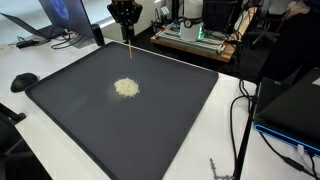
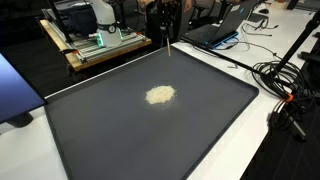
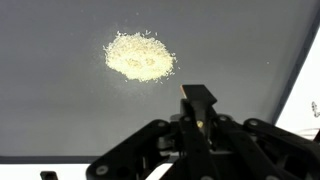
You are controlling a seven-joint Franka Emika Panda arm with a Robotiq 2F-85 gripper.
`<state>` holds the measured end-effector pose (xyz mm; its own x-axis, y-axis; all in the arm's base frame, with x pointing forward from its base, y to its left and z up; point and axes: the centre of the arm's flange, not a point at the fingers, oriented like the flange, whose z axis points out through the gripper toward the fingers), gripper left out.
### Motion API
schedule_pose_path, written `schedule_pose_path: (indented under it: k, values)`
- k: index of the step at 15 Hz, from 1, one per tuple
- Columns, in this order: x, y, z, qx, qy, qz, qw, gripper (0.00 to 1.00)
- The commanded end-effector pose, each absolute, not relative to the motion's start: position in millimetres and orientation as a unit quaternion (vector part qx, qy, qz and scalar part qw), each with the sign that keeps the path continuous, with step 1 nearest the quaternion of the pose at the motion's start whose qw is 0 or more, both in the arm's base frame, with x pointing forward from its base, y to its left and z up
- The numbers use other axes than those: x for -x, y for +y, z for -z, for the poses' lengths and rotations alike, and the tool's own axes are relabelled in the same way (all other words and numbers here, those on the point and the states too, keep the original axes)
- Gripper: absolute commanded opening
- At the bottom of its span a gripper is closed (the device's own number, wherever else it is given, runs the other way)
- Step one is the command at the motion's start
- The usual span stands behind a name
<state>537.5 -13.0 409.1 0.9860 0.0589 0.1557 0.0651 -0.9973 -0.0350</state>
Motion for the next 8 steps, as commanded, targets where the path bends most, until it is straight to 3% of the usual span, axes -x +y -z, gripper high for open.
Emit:
schedule_pose_path:
  k: [1,8]
  values:
    - [-537.7,-29.4,-405.8,0.997,-0.021,0.066,0.021,0.03]
    - [-527.0,-58.5,-407.6,0.997,-0.036,0.069,0.03,0.03]
